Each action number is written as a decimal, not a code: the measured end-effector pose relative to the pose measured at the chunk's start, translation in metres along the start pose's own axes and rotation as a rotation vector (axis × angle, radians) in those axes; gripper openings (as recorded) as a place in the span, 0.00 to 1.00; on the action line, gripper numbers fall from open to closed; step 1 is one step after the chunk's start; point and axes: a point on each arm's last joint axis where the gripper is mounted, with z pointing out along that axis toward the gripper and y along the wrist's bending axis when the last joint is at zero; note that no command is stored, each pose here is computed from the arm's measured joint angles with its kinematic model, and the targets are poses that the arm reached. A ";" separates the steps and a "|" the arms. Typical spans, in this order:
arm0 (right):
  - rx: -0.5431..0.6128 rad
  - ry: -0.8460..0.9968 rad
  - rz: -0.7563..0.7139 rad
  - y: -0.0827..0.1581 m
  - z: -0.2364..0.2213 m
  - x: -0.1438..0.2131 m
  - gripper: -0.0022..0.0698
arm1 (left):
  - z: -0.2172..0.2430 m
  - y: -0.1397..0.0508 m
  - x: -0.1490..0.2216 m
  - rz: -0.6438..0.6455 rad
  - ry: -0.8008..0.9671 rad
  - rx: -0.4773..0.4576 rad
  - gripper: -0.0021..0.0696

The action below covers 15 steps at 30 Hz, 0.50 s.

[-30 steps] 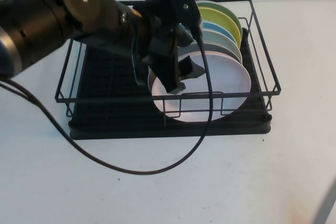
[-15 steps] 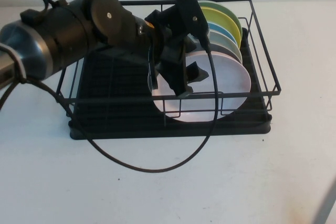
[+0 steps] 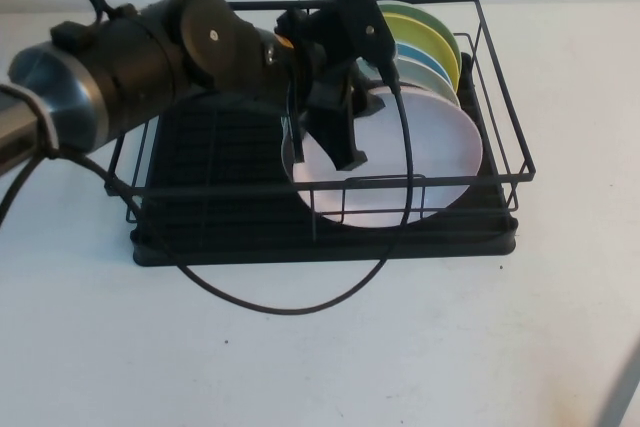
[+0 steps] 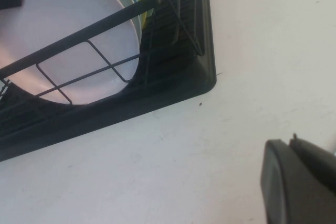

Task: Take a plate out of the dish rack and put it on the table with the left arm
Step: Grasp the plate from the shelf, then place the plate from the table

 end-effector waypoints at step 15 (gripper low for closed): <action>0.000 0.000 0.000 0.000 0.000 0.000 0.00 | -0.161 0.021 -0.065 -0.130 -0.304 -0.306 0.11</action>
